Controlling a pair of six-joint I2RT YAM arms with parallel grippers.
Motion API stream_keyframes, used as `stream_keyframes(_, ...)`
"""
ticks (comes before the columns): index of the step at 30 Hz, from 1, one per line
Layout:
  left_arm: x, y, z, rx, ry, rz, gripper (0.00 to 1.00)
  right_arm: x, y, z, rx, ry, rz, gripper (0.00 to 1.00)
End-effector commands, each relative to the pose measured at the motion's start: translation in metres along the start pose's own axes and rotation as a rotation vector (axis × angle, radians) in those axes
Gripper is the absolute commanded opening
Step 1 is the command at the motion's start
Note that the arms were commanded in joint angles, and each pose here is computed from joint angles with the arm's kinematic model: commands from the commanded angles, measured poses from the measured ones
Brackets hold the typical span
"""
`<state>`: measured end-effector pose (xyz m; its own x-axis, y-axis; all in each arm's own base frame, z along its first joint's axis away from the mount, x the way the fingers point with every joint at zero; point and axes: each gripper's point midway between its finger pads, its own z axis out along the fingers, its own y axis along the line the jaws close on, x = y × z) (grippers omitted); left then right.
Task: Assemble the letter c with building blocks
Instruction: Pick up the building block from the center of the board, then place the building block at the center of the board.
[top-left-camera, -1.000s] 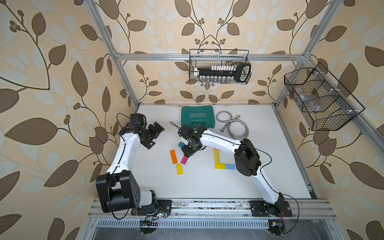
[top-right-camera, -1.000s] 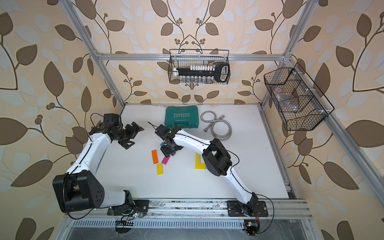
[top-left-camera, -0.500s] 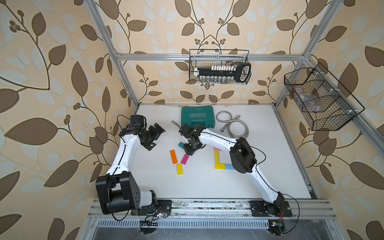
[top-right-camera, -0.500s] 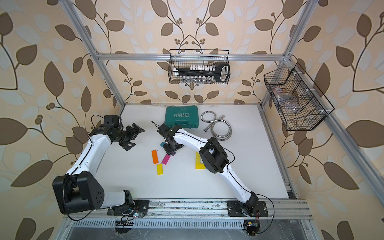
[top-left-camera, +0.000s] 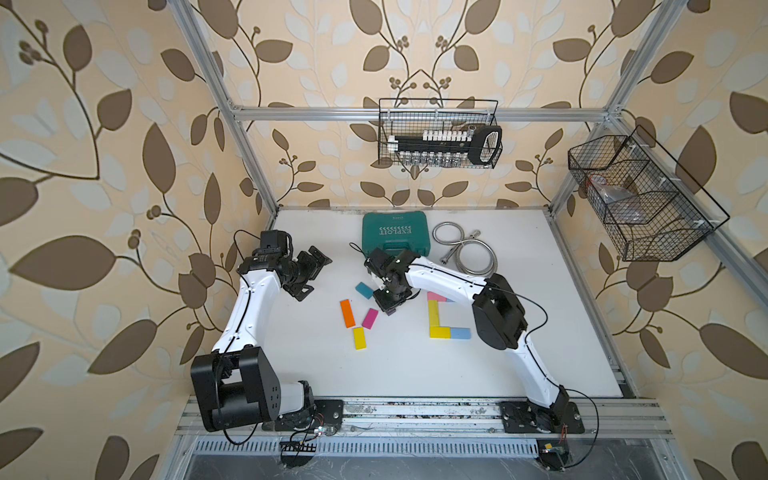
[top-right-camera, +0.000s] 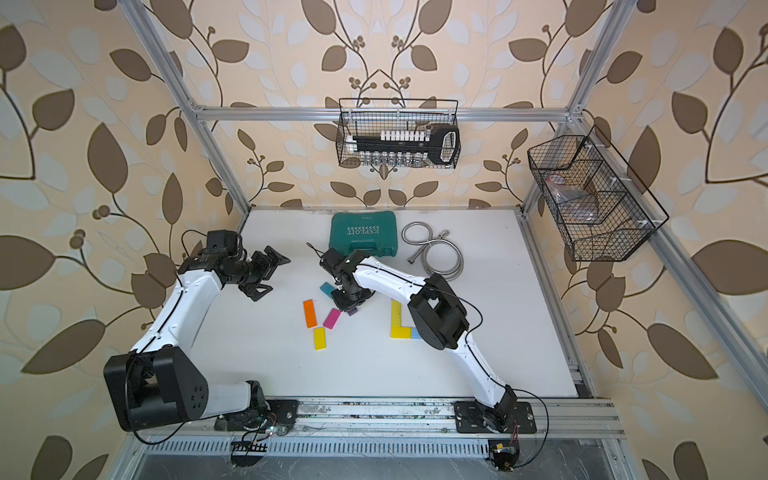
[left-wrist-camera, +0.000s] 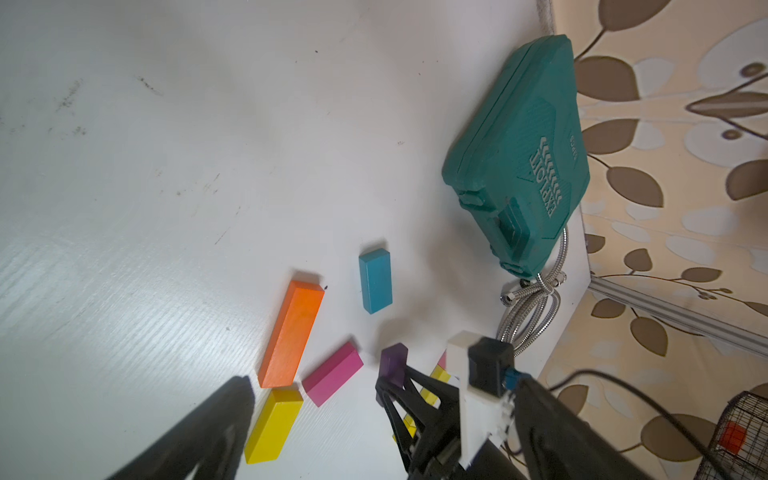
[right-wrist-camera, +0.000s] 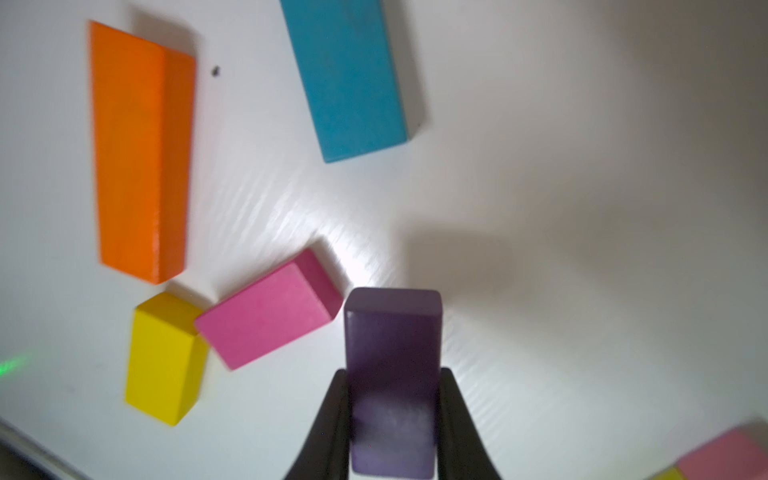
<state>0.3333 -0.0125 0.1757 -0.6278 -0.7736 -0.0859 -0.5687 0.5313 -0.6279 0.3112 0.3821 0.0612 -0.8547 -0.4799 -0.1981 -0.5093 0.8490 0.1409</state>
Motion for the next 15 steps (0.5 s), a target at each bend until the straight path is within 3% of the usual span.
stream_keyframes(1,0.001,-0.012,-0.008,0.069,-0.012,0.01,0.99,-0.019,0.002,-0.045,-0.133,-0.13,0.26,0.0)
stream_keyframes(9,0.007,-0.006,-0.002,0.072,0.012,-0.039,0.99,-0.028,-0.021,0.01,-0.246,-0.207,1.047,0.0)
stream_keyframes(15,0.011,-0.007,-0.004,0.084,0.02,-0.049,0.99,-0.027,-0.023,0.037,-0.143,-0.206,1.212,0.0)
